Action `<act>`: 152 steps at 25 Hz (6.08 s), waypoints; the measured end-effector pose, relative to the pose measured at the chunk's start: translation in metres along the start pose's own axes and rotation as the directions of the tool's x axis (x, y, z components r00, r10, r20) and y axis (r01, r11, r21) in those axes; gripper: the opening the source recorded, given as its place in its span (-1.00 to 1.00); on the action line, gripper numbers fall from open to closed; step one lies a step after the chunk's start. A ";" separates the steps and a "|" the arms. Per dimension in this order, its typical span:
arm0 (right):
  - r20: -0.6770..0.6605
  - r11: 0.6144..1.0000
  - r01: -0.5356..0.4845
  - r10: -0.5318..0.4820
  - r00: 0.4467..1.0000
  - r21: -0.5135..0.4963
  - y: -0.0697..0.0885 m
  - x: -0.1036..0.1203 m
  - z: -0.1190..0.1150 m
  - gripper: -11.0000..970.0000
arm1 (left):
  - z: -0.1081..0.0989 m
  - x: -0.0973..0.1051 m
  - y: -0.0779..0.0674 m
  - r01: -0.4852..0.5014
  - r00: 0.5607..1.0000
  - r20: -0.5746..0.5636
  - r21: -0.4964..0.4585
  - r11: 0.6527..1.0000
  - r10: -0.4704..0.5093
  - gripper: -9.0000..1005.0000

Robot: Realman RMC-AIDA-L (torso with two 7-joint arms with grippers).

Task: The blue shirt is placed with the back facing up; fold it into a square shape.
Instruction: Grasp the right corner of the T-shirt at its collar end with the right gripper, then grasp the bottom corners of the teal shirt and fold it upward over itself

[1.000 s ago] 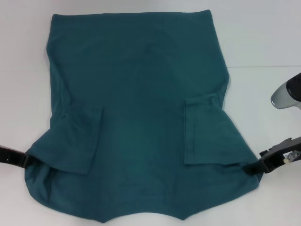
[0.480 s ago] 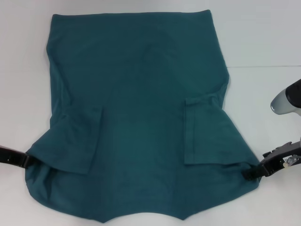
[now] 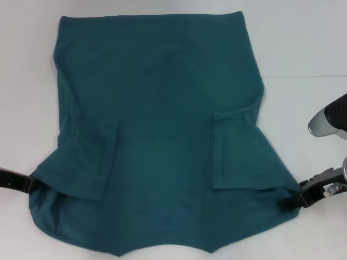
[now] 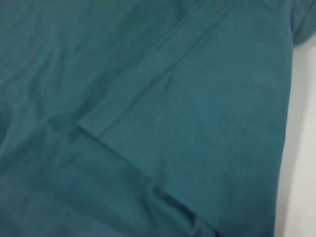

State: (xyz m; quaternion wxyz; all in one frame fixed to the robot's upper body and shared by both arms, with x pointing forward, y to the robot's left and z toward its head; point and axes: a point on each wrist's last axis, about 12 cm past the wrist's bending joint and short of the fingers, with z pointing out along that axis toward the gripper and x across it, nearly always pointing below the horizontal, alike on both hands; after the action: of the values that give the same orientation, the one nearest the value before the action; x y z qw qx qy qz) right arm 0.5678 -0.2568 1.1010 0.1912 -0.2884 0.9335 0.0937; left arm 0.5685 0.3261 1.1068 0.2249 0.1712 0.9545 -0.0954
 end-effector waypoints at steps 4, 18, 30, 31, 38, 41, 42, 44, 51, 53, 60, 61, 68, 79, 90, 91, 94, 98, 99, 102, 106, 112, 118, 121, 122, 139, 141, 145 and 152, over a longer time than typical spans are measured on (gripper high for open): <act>-0.002 1.000 0.007 -0.007 1.000 0.002 0.000 -0.001 0.001 0.82 | 0.000 0.000 0.000 0.000 1.000 0.001 -0.002 1.000 0.000 -0.98; 0.001 1.000 -0.007 0.007 1.000 -0.003 -0.001 0.001 0.006 -0.47 | 0.002 0.000 0.001 0.001 1.000 0.000 -0.001 1.000 -0.001 -0.98; 0.012 0.999 0.035 -0.034 0.999 -0.042 0.008 -0.006 -0.010 -0.84 | 0.001 -0.005 -0.005 -0.001 1.000 -0.015 0.028 1.000 0.002 -0.98; 0.007 0.998 0.046 -0.046 0.999 -0.049 0.009 -0.007 -0.012 -0.85 | 0.000 -0.006 -0.006 -0.006 1.000 -0.023 0.037 0.999 0.007 -0.98; -0.064 0.985 0.123 -0.131 0.989 -0.118 0.024 -0.009 -0.030 -0.86 | -0.015 -0.008 -0.009 -0.010 0.994 -0.104 0.100 0.995 0.020 -0.98; -0.100 0.978 0.152 -0.167 0.981 -0.146 0.030 -0.009 -0.038 -0.86 | -0.023 -0.007 -0.007 -0.003 0.993 -0.115 0.097 0.995 0.014 -0.98; -0.115 0.974 0.163 -0.183 0.976 -0.158 0.032 -0.009 -0.041 -0.86 | -0.032 -0.003 -0.004 0.002 0.990 -0.137 0.103 0.995 0.013 -0.98; -0.147 0.964 0.183 -0.212 0.966 -0.191 0.037 -0.006 -0.046 -0.86 | -0.038 0.001 -0.004 0.006 0.986 -0.165 0.118 0.993 0.014 -0.98; -0.234 0.913 0.253 -0.334 0.913 -0.320 0.054 0.007 -0.057 -0.86 | -0.045 0.022 -0.011 0.017 0.941 -0.336 0.184 0.983 0.046 -0.98; -0.253 0.904 0.256 -0.351 0.902 -0.342 0.056 0.011 -0.057 -0.86 | -0.045 0.027 -0.017 0.016 0.920 -0.385 0.213 0.977 0.070 -0.98; -0.301 0.879 0.275 -0.404 0.864 -0.390 0.066 0.021 -0.053 -0.86 | -0.046 0.035 -0.035 0.012 0.855 -0.497 0.302 0.953 0.147 -0.98; -0.306 0.877 0.275 -0.407 0.860 -0.394 0.067 0.023 -0.052 -0.87 | -0.047 0.036 -0.037 0.012 0.847 -0.508 0.311 0.950 0.155 -0.98; -0.171 0.870 0.285 -0.378 0.910 -0.403 0.060 0.020 -0.069 -0.86 | -0.052 0.030 -0.039 -0.003 0.863 -0.471 0.353 0.936 0.180 -0.98; 0.106 0.907 0.262 -0.240 0.965 -0.330 0.021 -0.008 -0.108 -0.83 | -0.081 -0.037 -0.027 -0.121 0.979 -0.111 0.356 0.927 0.171 -0.98; 0.287 0.960 0.157 -0.087 0.954 -0.233 -0.004 -0.044 -0.117 -0.79 | -0.079 -0.089 -0.024 -0.217 0.974 0.108 0.176 0.960 0.200 -0.98; 0.295 0.964 0.142 -0.070 0.953 -0.227 -0.007 -0.048 -0.115 -0.79 | -0.078 -0.093 -0.023 -0.222 0.971 0.127 0.157 0.962 0.204 -0.98; 0.312 0.971 0.100 -0.028 0.950 -0.218 -0.014 -0.055 -0.109 -0.78 | -0.076 -0.100 -0.022 -0.229 0.964 0.162 0.117 0.966 0.209 -0.98; 0.347 0.983 0.039 0.026 0.938 -0.179 -0.026 -0.067 -0.102 -0.77 | -0.074 -0.109 -0.018 -0.234 0.954 0.207 0.053 0.971 0.218 -0.98; 0.353 0.986 0.022 0.038 0.935 -0.165 -0.029 -0.069 -0.101 -0.76 | -0.073 -0.110 -0.017 -0.234 0.951 0.217 0.039 0.972 0.220 -0.98; 0.371 0.991 -0.020 0.067 0.926 -0.130 -0.036 -0.075 -0.094 -0.75 | -0.072 -0.112 -0.015 -0.231 0.947 0.233 0.018 0.973 0.220 -0.98; 0.395 0.995 -0.056 0.084 0.915 -0.082 -0.045 -0.079 -0.087 -0.74 | -0.065 -0.116 -0.010 -0.231 0.932 0.276 -0.050 0.972 0.236 -0.98; 0.422 0.996 -0.081 0.091 0.902 -0.041 -0.048 -0.087 -0.073 -0.72 | -0.056 -0.119 -0.011 -0.266 0.913 0.296 -0.092 0.960 0.281 -0.98; 0.427 0.998 -0.069 0.068 0.902 -0.014 -0.044 -0.096 -0.057 -0.70 | -0.039 -0.127 -0.020 -0.357 0.882 0.282 -0.128 0.925 0.379 -0.98; 0.428 0.998 -0.062 0.057 0.902 -0.004 -0.041 -0.100 -0.050 -0.69 | -0.029 -0.131 -0.025 -0.390 0.869 0.269 -0.143 0.910 0.415 -0.98; 0.428 0.998 -0.057 0.052 0.902 0.001 -0.040 -0.101 -0.047 -0.69 | -0.025 -0.132 -0.027 -0.401 0.864 0.266 -0.152 0.903 0.428 -0.98; 0.460 0.987 0.160 -0.146 0.876 0.008 -0.026 -0.120 -0.023 -0.63 | 0.003 -0.143 -0.034 -0.440 0.840 0.256 -0.193 0.877 0.478 -0.98; 0.453 0.992 0.122 -0.119 0.884 0.021 -0.032 -0.118 -0.019 -0.63 | 0.007 -0.142 -0.033 -0.433 0.841 0.259 -0.203 0.878 0.475 -0.98; 0.462 0.997 0.051 -0.076 0.884 0.066 -0.043 -0.113 -0.015 -0.61 | 0.015 -0.140 -0.033 -0.427 0.841 0.259 -0.222 0.876 0.475 -0.98; 0.457 0.995 0.001 -0.045 0.888 0.096 -0.050 -0.105 -0.004 -0.59 | 0.030 -0.136 -0.032 -0.436 0.831 0.245 -0.273 0.858 0.500 -0.98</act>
State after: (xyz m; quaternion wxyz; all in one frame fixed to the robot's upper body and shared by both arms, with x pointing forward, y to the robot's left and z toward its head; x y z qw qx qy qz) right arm 0.6748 -0.2459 1.1444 0.4203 -0.2602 0.8619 0.1133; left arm 0.6829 0.2504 1.1470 0.4036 0.3595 0.8406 0.0364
